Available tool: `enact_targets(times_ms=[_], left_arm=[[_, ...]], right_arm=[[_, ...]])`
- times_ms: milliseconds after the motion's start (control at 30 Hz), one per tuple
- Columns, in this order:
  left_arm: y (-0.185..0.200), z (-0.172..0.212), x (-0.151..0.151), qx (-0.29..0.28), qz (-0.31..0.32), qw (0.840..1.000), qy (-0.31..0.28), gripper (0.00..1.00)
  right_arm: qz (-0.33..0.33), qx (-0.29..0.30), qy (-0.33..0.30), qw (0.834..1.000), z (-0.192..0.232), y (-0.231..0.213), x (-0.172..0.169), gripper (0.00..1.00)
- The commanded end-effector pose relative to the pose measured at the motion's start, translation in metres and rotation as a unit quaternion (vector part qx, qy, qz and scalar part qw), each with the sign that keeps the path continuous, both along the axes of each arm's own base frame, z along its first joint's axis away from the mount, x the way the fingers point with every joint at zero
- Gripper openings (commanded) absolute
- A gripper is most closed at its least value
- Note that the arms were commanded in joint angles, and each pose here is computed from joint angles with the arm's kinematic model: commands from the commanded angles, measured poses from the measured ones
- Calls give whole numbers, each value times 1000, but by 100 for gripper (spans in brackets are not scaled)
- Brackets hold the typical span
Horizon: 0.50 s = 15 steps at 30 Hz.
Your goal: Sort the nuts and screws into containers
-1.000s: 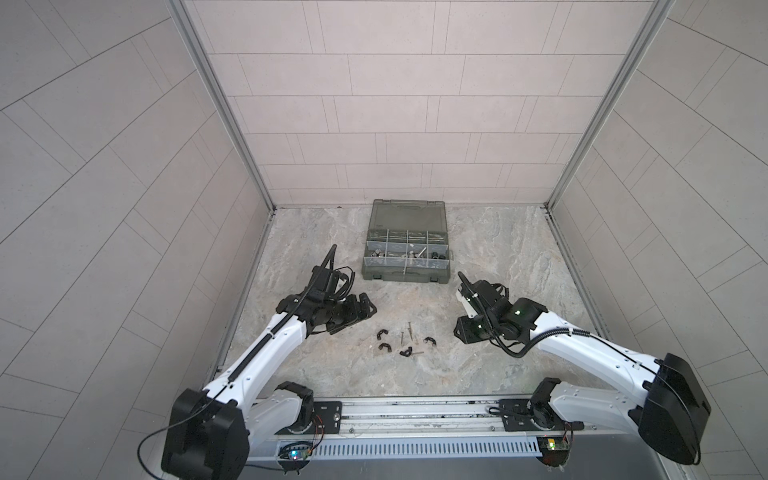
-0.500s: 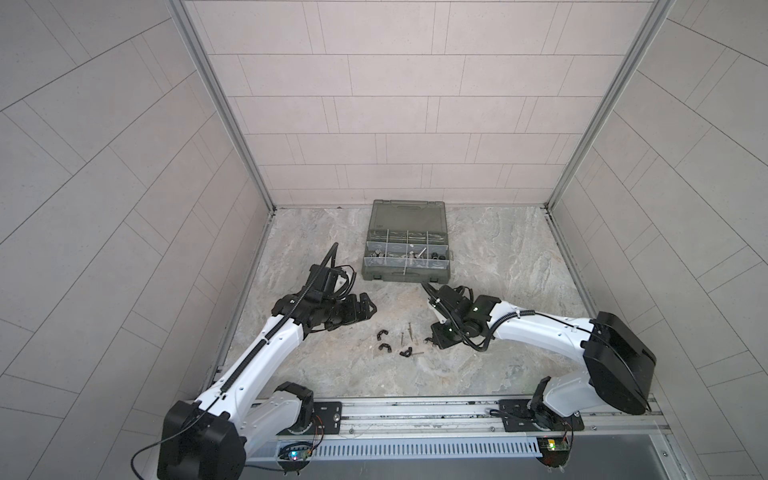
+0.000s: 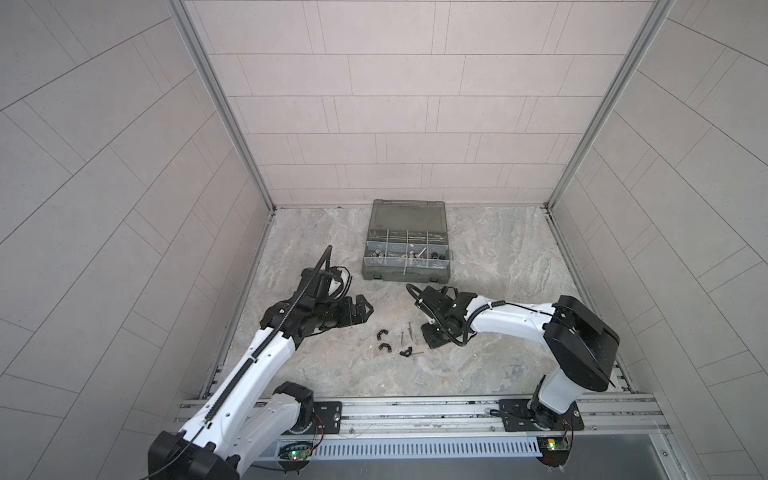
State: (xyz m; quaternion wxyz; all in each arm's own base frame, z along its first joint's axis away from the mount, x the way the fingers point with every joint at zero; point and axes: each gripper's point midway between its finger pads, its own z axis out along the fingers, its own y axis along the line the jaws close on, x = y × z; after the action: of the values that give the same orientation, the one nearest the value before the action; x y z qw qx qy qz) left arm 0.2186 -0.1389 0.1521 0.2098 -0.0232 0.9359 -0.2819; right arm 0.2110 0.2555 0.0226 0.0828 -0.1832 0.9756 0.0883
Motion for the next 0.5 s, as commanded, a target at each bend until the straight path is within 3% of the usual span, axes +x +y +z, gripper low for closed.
enact_targets(times_ms=[0,233,467], left_arm=[[1,7,2,7,-5,1000,-17,97],[2,9,2,8,-4,1000,-21,97],[0,11,3,6,-8,1000,-24,97]], right_arm=[[5,-24,5,1000,-5,-6,-1,24],[9,-38,-7,999,5,-10,3,9],[0,-29,-39,999,39,-12,19,8]])
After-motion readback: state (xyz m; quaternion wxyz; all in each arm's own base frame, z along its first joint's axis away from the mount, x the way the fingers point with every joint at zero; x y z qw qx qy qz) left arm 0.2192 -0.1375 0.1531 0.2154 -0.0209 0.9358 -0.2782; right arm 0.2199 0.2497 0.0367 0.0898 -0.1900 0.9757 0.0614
